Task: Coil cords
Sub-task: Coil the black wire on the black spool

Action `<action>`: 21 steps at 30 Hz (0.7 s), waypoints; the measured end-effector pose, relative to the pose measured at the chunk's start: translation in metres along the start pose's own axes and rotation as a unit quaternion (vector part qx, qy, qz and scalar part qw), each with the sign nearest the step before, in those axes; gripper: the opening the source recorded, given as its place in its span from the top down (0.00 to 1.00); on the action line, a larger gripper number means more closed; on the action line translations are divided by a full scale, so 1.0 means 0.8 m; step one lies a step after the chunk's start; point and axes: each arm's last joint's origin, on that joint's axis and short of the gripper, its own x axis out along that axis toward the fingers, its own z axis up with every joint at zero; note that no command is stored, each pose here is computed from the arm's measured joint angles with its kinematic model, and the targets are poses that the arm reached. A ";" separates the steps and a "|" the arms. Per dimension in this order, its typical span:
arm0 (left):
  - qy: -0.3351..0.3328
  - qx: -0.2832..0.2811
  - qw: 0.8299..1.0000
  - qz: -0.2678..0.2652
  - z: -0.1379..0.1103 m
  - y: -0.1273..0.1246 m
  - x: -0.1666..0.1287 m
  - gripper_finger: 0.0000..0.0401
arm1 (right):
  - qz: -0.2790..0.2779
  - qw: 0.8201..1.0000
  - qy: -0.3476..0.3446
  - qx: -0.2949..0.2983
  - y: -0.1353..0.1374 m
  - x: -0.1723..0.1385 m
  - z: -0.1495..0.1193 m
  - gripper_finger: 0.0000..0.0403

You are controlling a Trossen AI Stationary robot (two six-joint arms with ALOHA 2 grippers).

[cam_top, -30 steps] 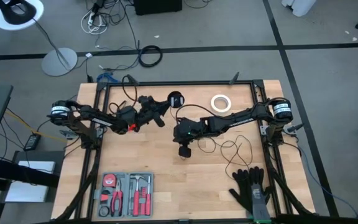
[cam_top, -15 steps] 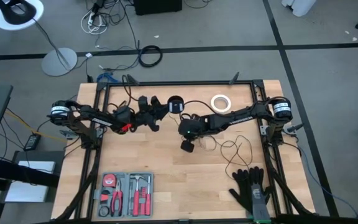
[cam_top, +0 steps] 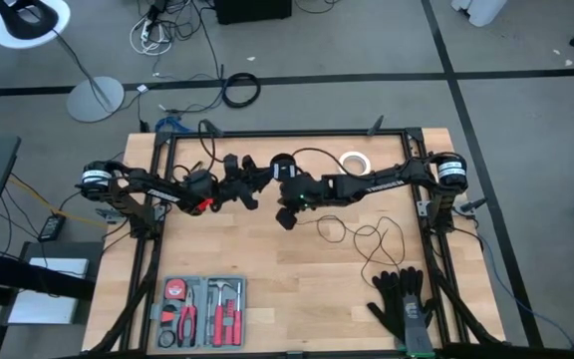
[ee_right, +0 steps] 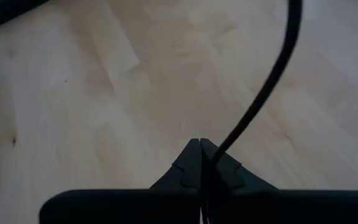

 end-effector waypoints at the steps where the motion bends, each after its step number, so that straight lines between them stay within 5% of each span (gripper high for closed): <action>1: -0.005 0.000 1.000 0.004 0.001 0.000 0.000 1.00 | 0.005 1.000 0.005 -0.002 -0.001 0.003 -0.002 1.00; 11: -0.009 -0.003 0.999 -0.033 0.004 -0.004 0.000 1.00 | 0.011 0.982 0.188 0.027 -0.019 0.063 -0.069 1.00; 21: 0.042 0.034 0.999 -0.007 -0.005 0.007 0.000 1.00 | -0.002 0.974 0.226 -0.001 -0.016 0.021 -0.063 1.00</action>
